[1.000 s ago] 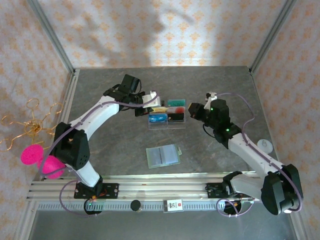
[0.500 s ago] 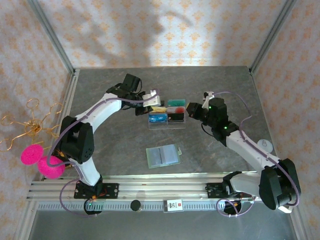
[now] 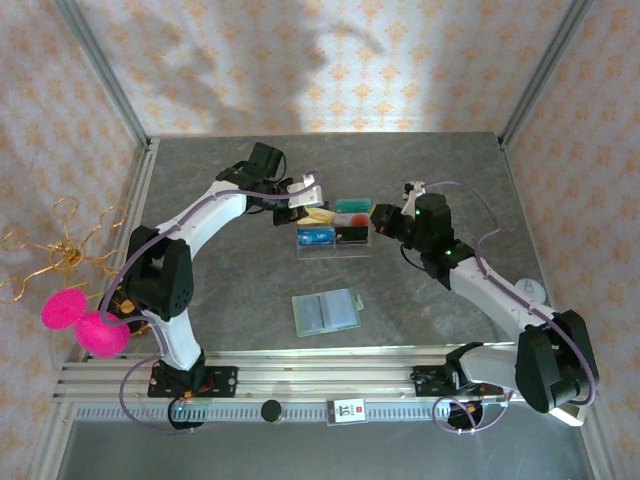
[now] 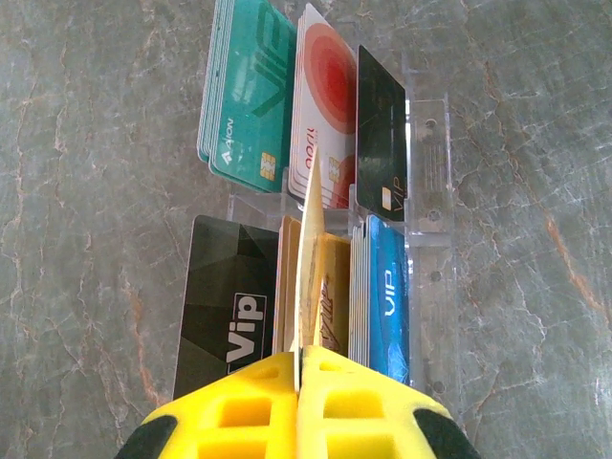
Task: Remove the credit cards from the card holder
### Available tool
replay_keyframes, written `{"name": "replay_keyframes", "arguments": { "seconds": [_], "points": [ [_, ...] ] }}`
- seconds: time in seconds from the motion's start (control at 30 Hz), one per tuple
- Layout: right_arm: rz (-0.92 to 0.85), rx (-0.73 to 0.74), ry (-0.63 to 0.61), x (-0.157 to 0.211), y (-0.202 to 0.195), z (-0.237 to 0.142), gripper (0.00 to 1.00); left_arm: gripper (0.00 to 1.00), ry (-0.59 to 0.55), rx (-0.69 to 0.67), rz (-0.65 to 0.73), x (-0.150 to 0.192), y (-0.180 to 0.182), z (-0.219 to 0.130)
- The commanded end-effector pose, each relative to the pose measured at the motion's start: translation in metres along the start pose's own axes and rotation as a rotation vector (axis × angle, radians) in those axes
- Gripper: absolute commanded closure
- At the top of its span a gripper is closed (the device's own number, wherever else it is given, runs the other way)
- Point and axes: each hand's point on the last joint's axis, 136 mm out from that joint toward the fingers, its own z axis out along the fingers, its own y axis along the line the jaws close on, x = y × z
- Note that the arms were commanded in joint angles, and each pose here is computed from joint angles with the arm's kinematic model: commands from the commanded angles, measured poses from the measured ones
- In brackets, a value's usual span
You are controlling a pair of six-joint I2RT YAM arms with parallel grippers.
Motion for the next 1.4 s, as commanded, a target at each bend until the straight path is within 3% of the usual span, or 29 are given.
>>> {"name": "replay_keyframes", "arguments": {
  "seconds": [0.0, 0.47, 0.7, 0.93, 1.13, 1.27, 1.37],
  "points": [
    [-0.027, -0.058, -0.042, -0.017, 0.019, -0.003, 0.92, 1.0, 0.027, -0.014, -0.032, 0.009, 0.006, 0.004],
    [-0.033, -0.05, -0.039, -0.017, 0.019, -0.007, 0.91, 1.0, 0.092, -0.055, -0.083, 0.017, 0.01, 0.014],
    [-0.043, -0.068, -0.057, -0.021, 0.026, -0.015, 0.9, 0.82, 0.09, -0.104, -0.099, 0.011, 0.017, 0.01],
    [-0.051, -0.08, -0.052, -0.019, 0.029, -0.018, 0.75, 0.72, -0.027, -0.209, -0.12, -0.021, 0.036, -0.017],
    [-0.109, -0.085, 0.038, 0.007, 0.031, -0.011, 0.66, 0.73, -0.266, -0.295, -0.197, -0.077, 0.05, -0.064],
    [-0.188, -0.036, 0.121, 0.048, 0.032, -0.002, 0.65, 0.72, -0.57, -0.303, -0.323, -0.121, 0.032, -0.111],
    [-0.226, -0.033, 0.188, 0.085, 0.034, 0.0, 0.64, 0.67, -0.818, -0.283, -0.462, -0.131, 0.006, -0.141]
  ]
}}
